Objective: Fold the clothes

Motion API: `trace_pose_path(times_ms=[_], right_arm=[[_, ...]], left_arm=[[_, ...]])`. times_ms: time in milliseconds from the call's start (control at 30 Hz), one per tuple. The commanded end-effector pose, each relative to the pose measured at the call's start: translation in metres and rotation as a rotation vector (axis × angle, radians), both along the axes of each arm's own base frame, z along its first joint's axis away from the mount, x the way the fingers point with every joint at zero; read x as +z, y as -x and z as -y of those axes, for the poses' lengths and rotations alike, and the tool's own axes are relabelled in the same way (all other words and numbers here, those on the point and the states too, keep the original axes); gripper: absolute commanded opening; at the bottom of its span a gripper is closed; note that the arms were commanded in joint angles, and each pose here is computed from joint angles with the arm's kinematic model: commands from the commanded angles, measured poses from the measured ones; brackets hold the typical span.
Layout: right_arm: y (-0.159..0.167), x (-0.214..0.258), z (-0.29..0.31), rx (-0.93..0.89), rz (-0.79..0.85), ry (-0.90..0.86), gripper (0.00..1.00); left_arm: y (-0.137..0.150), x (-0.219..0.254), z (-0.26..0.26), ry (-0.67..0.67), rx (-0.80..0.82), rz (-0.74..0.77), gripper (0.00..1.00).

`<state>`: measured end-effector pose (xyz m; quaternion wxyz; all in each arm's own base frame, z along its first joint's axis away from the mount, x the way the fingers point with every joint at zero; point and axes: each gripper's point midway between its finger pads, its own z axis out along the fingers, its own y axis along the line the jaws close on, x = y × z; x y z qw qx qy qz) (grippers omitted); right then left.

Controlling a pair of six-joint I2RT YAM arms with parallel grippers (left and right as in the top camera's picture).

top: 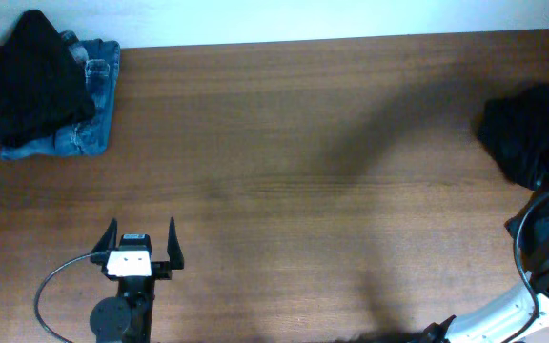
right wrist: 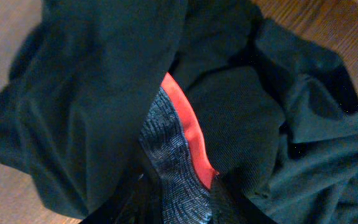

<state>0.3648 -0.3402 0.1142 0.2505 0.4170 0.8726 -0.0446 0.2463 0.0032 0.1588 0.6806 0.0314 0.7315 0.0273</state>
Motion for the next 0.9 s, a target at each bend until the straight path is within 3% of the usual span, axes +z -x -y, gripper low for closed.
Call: trace_pose_path(times_ms=[0, 867], right_arm=[[0.003, -0.01, 0.0, -0.007, -0.015, -0.016, 0.38], [0.021, -0.029, 0.003, -0.098, -0.094, -0.017, 0.39]], left_arm=[[0.0, -0.001, 0.001, -0.012, -0.006, -0.001, 0.99], [0.0, -0.001, 0.001, -0.012, -0.006, -0.001, 0.99]])
